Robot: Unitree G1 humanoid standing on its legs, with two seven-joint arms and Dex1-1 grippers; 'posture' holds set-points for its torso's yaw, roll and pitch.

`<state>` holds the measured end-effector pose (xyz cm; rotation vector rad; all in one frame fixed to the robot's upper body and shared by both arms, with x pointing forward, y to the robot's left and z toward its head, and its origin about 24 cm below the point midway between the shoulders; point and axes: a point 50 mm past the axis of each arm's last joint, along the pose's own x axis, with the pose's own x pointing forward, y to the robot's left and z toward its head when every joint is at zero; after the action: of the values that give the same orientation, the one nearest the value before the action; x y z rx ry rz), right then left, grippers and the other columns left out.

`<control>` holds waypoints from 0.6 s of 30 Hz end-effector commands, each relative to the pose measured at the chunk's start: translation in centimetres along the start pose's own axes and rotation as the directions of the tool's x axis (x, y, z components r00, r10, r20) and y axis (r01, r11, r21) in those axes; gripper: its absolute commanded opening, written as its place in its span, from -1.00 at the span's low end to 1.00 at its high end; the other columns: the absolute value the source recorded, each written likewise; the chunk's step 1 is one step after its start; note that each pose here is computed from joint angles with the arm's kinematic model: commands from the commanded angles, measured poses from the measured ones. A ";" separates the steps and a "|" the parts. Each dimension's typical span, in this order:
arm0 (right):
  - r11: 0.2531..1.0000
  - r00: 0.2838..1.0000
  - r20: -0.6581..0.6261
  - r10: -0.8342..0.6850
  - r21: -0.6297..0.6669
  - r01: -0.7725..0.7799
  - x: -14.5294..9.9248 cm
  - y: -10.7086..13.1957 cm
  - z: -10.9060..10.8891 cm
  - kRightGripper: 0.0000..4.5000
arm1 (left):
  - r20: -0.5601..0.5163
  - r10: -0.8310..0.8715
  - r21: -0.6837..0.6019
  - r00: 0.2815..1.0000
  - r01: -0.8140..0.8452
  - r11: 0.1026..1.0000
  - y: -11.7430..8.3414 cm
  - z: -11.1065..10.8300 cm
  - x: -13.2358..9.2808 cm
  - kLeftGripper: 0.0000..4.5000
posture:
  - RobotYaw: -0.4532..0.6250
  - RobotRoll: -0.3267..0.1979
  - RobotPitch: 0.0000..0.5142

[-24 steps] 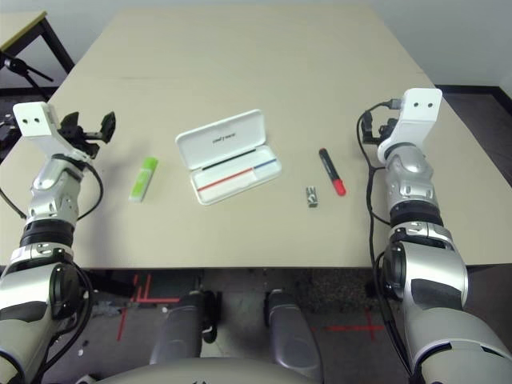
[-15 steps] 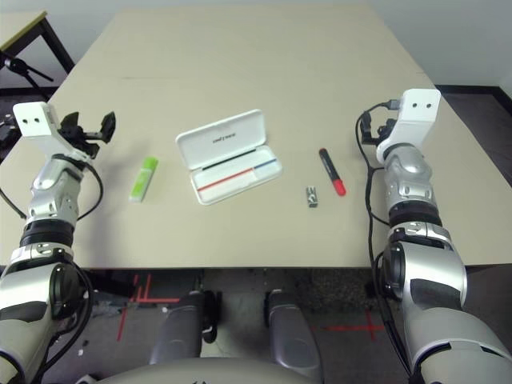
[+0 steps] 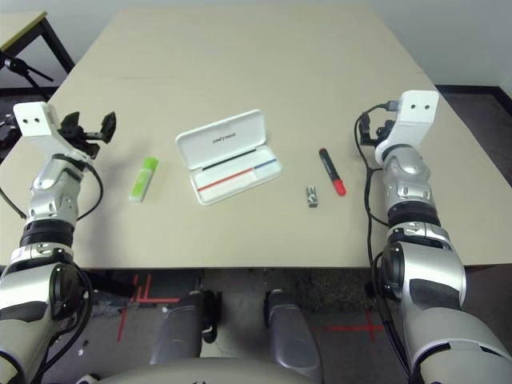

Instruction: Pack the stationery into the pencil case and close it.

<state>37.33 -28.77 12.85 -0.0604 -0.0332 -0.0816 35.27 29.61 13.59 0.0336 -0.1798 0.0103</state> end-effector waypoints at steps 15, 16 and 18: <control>0.698 0.699 -0.141 0.701 -0.070 -0.713 -3.2 4.8 1.7 1.00 | 0.094 -0.192 0.081 0.977 0.185 0.979 -1.4 4.2 -0.7 0.98 | -0.25 0.25 -0.45; 0.668 0.669 -0.154 0.727 -0.065 -0.741 -3.6 5.0 1.8 1.00 | 0.104 -0.245 0.097 0.964 0.235 0.967 -2.1 5.0 -0.8 0.98 | -0.25 0.25 -0.45; 0.614 0.613 -0.185 0.768 -0.058 -0.787 -4.1 5.4 1.9 1.00 | 0.116 -0.351 0.120 0.929 0.337 0.934 -3.8 6.3 -1.2 0.98 | -0.24 0.25 -0.44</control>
<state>34.15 -23.41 14.55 -0.2024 0.1097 0.7446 33.54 26.83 18.82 0.1455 -0.3098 -0.2433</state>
